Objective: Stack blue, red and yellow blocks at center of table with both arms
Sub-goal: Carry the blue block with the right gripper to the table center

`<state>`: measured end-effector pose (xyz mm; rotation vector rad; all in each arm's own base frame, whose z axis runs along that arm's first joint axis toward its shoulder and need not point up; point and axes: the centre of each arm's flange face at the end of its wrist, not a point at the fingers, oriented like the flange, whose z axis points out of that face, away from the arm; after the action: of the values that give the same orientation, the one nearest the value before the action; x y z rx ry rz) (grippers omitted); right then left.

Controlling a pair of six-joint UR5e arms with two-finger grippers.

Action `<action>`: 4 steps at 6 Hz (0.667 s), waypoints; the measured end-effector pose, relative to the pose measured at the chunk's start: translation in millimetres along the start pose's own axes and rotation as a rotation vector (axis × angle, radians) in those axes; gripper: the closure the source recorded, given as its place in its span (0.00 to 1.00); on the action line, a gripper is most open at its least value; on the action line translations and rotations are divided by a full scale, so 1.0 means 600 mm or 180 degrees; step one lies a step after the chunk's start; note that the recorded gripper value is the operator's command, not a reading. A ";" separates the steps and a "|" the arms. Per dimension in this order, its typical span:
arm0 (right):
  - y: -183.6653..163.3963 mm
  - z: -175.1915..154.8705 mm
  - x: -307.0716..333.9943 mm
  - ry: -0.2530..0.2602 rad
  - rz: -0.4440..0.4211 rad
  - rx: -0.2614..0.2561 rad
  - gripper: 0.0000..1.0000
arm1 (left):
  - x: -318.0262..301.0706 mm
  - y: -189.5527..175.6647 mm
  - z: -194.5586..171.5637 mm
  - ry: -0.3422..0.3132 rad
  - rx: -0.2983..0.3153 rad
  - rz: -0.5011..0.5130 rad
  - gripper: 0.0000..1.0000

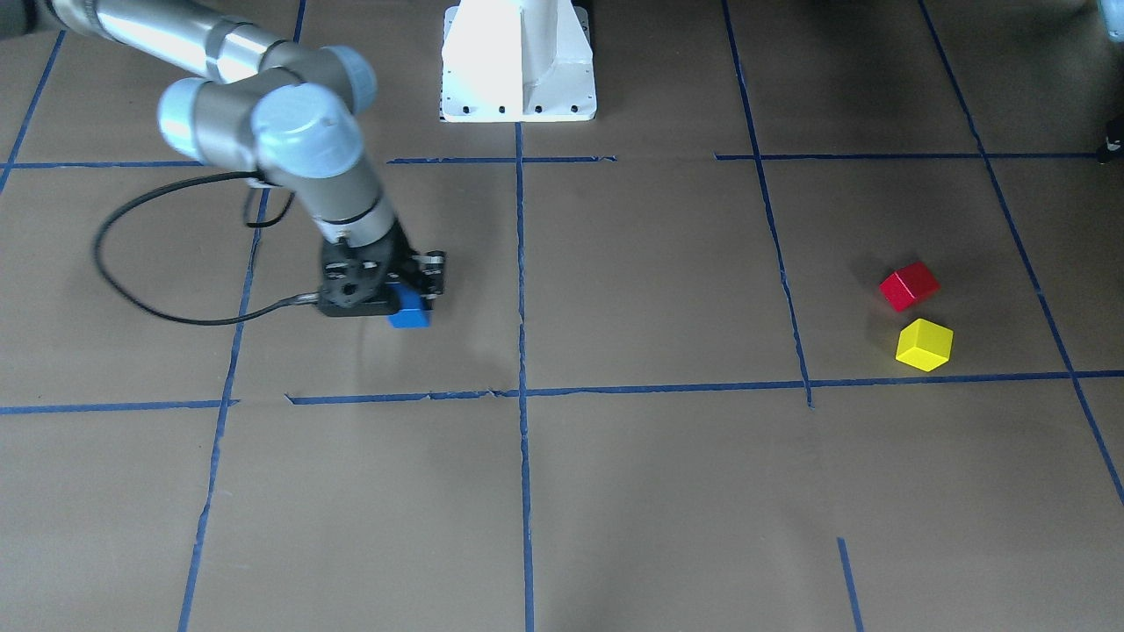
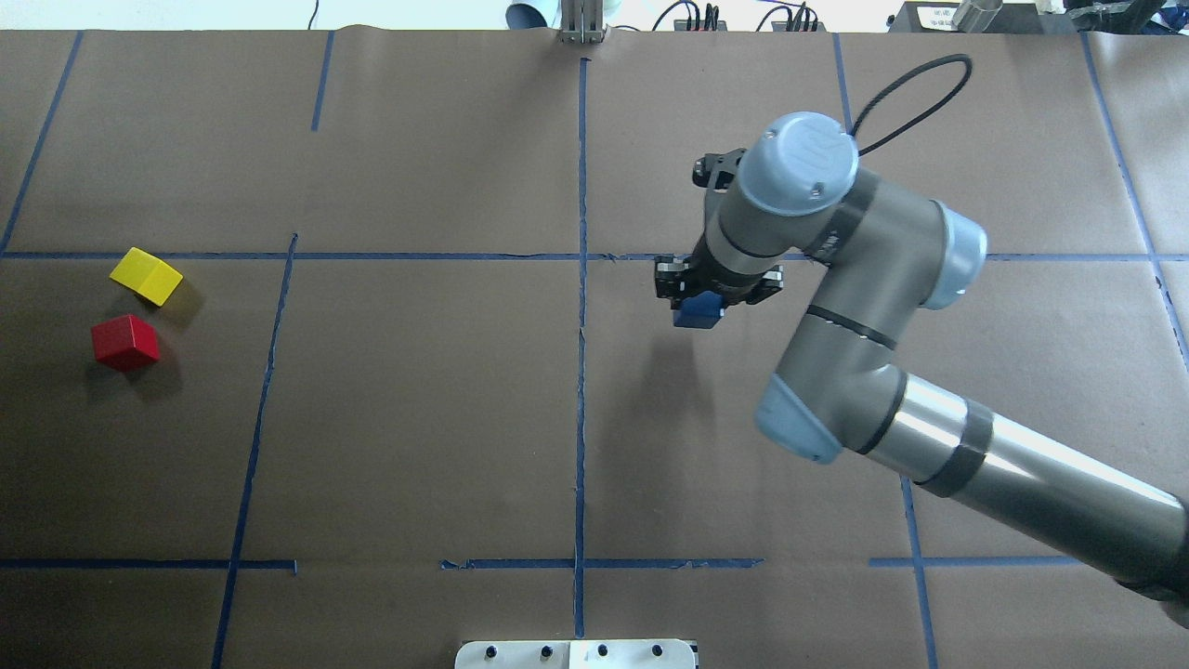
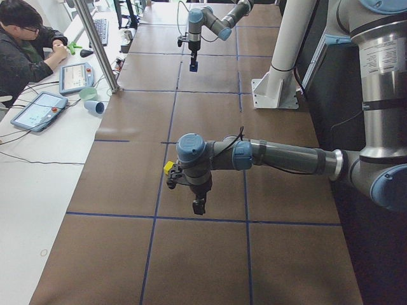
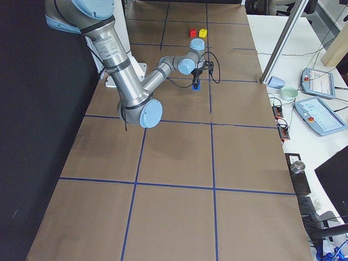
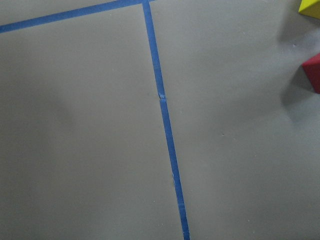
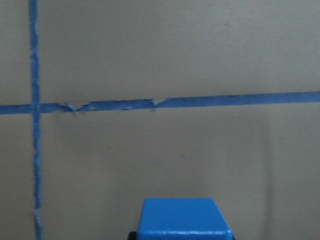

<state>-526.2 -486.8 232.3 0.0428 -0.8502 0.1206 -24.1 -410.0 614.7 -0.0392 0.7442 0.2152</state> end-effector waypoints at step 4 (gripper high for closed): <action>0.067 0.072 -0.192 0.0205 0.0175 0.0092 0.00 | 0.000 0.000 -0.001 0.0000 0.0005 0.0000 0.00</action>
<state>-639.0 -461.0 173.7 0.0425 -0.7856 0.1850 -24.5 -410.0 614.0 -0.0377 0.7442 0.2148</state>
